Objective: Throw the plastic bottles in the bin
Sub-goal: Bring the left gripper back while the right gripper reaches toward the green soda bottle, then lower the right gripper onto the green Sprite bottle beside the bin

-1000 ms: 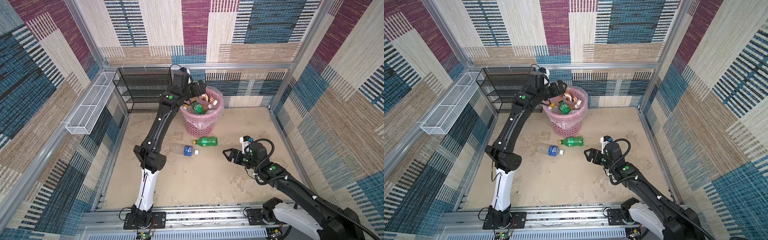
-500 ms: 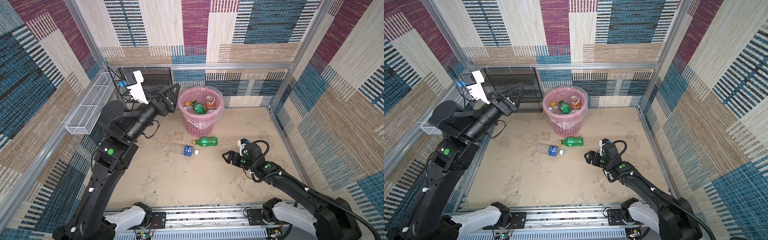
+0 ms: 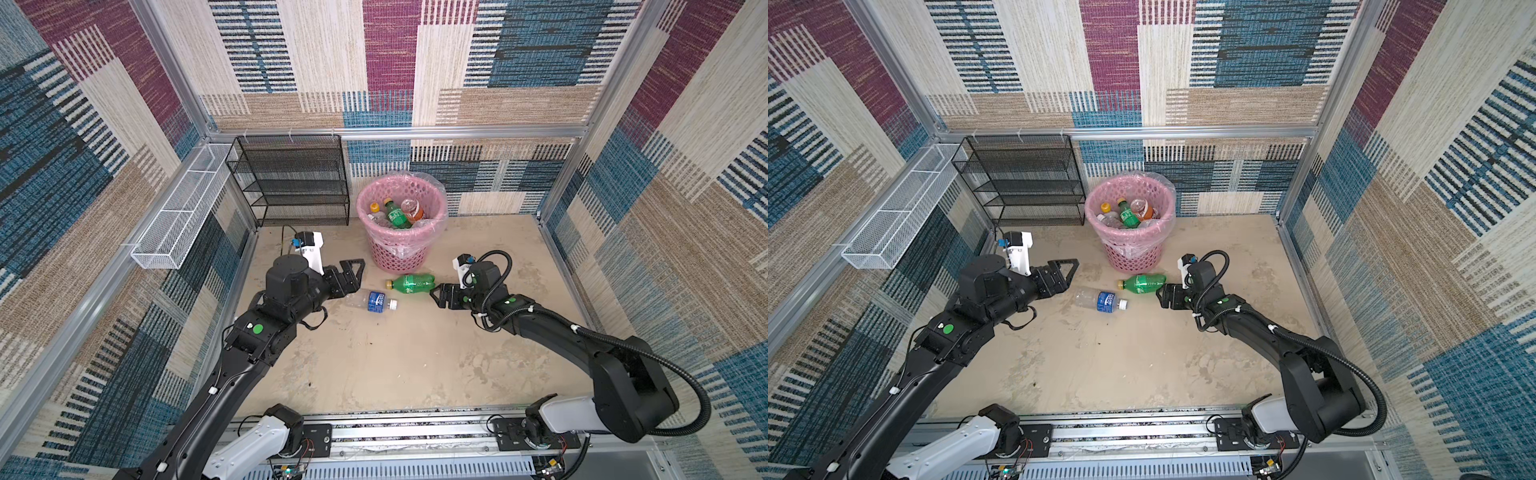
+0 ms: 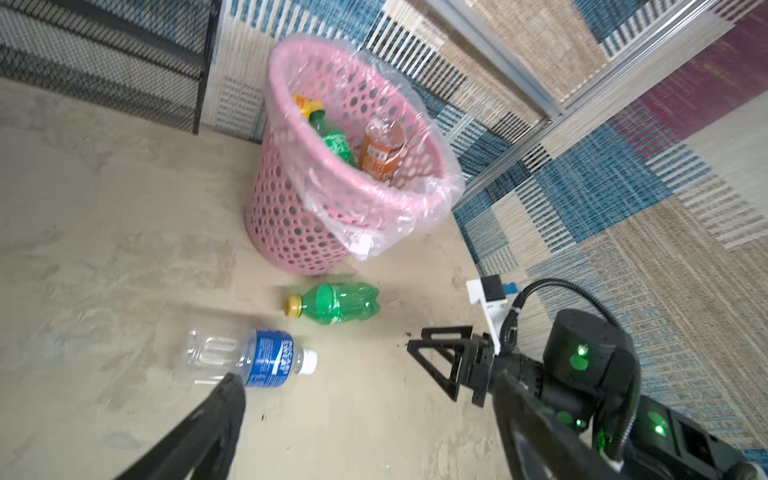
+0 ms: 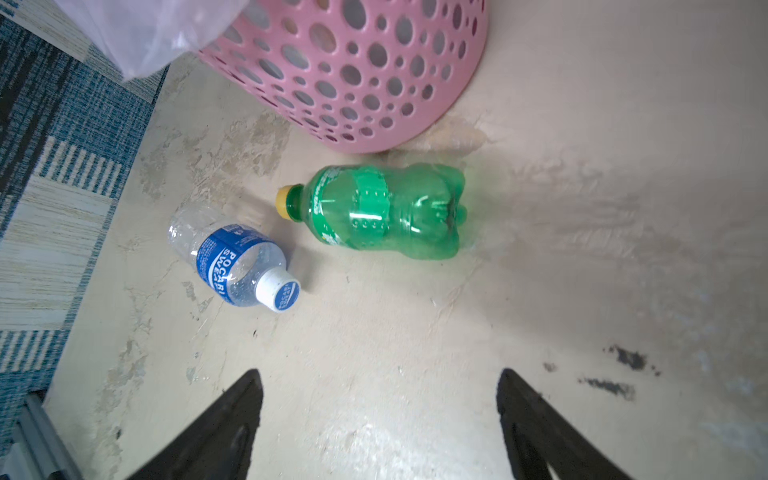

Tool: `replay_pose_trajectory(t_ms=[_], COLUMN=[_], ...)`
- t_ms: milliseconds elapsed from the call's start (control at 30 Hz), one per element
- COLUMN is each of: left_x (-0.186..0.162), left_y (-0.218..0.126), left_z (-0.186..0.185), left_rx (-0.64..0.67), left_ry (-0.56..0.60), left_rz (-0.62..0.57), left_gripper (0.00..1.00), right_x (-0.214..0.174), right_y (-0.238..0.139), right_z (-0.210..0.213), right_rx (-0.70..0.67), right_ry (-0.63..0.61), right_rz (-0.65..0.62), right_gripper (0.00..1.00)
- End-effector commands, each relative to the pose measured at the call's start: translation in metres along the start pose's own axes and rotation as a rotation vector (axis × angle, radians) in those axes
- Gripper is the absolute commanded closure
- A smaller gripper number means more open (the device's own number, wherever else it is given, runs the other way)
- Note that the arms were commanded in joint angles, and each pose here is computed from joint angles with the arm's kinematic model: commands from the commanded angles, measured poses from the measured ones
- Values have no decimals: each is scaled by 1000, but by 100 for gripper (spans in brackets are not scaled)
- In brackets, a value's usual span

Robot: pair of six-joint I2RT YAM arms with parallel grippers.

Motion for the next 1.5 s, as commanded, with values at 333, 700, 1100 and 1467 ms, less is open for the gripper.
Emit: replay_pose_trajectory(t_ms=[333,700,1100,1467], left_x=[-48,-62,-65,-66], left_y=[-1,6,7,7], left_z=[58,71,74,76], left_rx=[141,170,179,186], left_ry=[-165,-192,-193,-194], left_rz=[80,126,132,132], left_gripper=[7,8,8,9], right_x=[9,2,-5,2], right_y=[45,67,83,83], right_z=[-8,-11,-14,-18], right_rx=[17,37,68,62], right_ry=[-176,-246,-278,-284], right_rz=[-49,-30,2,-35], right_gripper=[5,2,2,1])
Point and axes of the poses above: each gripper's point midway between its finger pads, its own y axis out along the fingers, its own z axis along the line the jaws close on, x = y × z, the point moved 6 cm from there along -y, back along the fingers, and after that the axes turned 11 degrees about -y, right-handed, at the moved point
